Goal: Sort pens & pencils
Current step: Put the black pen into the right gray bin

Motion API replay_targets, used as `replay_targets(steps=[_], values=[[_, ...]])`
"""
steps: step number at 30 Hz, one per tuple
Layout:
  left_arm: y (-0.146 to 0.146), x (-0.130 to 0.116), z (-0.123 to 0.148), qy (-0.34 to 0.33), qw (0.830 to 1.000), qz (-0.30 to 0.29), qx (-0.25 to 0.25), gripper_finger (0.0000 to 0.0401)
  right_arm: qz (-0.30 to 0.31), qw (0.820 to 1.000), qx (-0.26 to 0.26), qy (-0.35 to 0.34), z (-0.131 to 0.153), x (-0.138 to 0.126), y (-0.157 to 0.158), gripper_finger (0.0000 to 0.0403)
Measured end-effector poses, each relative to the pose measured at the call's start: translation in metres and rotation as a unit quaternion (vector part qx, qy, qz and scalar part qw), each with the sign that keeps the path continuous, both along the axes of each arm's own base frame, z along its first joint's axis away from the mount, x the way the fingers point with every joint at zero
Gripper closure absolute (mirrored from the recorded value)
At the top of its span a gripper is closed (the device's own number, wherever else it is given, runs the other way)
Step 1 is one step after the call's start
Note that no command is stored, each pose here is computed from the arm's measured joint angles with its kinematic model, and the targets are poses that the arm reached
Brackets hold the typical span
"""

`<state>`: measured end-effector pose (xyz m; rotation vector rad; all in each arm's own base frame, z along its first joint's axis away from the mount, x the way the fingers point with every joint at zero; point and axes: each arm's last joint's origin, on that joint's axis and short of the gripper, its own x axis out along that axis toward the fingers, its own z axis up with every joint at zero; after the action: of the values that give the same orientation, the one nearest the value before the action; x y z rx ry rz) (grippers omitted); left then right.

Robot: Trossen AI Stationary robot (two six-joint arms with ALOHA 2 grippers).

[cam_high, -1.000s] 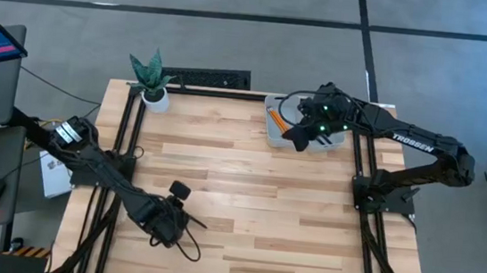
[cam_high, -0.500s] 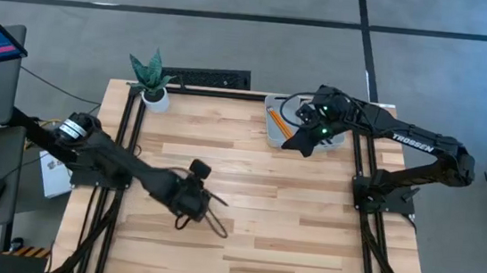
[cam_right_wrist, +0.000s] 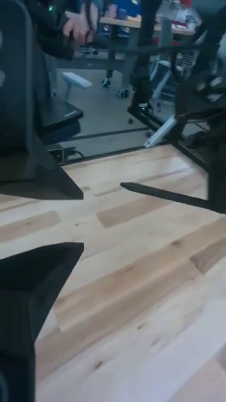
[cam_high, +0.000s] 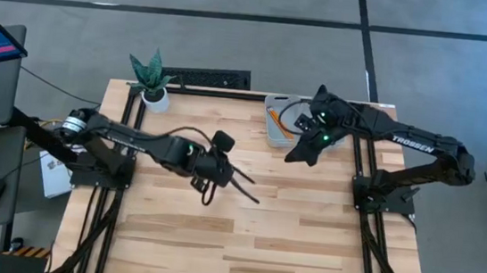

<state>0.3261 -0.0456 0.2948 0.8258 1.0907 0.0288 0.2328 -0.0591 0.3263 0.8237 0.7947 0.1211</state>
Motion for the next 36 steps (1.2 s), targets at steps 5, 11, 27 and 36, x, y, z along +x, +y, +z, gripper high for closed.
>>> replay_targets(steps=[5, 11, 27, 36], values=[[0.009, 0.005, 0.013, -0.007, 1.000, -0.018, 0.016, 0.0353, 0.003, 1.000, 0.005, -0.019, 0.004, 0.005, 0.006, 0.0217], [0.013, 0.005, 0.014, 0.011, 0.998, -0.048, 0.042, 0.0353, 0.009, 0.996, 0.004, -0.084, 0.015, 0.016, 0.014, 0.0177], [0.016, 0.013, 0.019, 0.006, 0.988, -0.112, 0.101, 0.0353, -0.060, 0.996, 0.016, -0.061, 0.006, 0.037, 0.025, 0.0168], [0.025, 0.016, 0.021, 0.009, 0.985, -0.123, 0.123, 0.0353, -0.033, 0.998, 0.033, -0.039, -0.015, 0.065, 0.039, 0.0168]])
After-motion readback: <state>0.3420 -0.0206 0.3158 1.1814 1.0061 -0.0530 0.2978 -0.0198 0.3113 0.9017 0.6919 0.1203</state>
